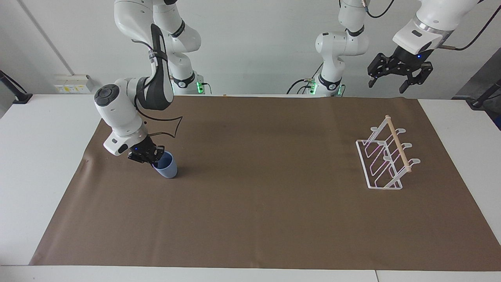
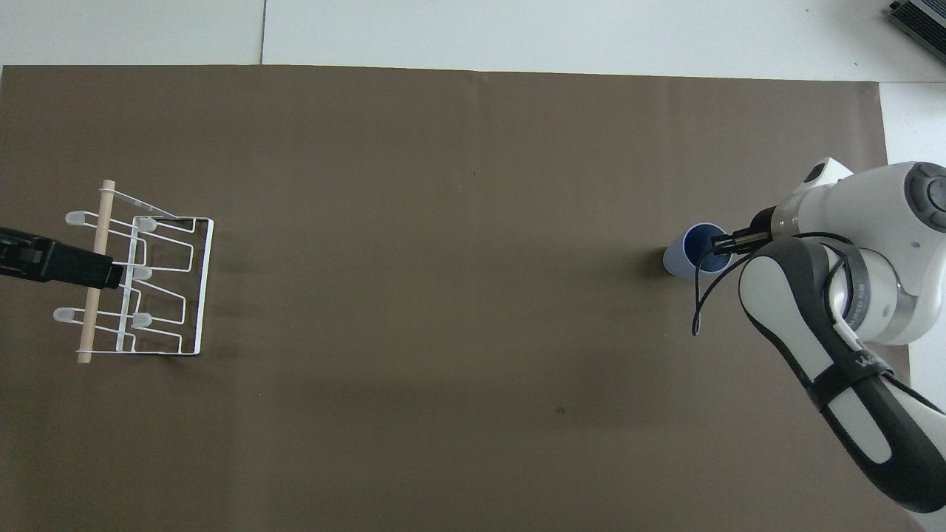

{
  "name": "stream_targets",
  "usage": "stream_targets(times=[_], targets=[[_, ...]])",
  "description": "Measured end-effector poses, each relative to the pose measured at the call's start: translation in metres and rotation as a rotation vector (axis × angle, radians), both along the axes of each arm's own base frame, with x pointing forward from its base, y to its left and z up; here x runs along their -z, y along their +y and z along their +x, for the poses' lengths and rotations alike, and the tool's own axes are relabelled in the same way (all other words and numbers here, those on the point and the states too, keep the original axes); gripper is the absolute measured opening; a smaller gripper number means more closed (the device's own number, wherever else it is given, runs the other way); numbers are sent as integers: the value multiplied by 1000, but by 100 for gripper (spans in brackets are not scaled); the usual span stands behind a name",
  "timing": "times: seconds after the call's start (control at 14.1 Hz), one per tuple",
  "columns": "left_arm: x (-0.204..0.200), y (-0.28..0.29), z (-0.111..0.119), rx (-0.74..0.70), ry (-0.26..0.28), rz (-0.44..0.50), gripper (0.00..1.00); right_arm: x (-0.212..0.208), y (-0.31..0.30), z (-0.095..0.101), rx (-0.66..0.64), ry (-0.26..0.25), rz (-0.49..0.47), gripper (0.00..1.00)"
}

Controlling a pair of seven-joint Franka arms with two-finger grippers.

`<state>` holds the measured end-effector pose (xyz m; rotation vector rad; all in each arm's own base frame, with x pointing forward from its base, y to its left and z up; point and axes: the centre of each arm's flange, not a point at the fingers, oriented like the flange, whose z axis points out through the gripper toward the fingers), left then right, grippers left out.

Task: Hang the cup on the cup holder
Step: 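Lift the blue cup sideways with the right gripper toward the table center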

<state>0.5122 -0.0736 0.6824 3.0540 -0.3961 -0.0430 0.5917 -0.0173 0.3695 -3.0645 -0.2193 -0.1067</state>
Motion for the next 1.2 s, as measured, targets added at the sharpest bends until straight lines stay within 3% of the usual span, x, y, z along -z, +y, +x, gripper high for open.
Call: stream_targets(times=[0.21,0.57,0.85,1.06,1.2], targets=[[0,0,0,0,0,0,100,-29,5,10,2,-8,28,4],[0,0,0,0,0,0,100,-121,33,25,24,-35,235,4],[0,0,0,0,0,0,100,-161,57,23,62,-52,485,4],[0,0,0,0,0,0,100,-181,86,12,68,10,743,4],[1,0,-1,1,9,1,100,-190,96,8,73,32,861,4]])
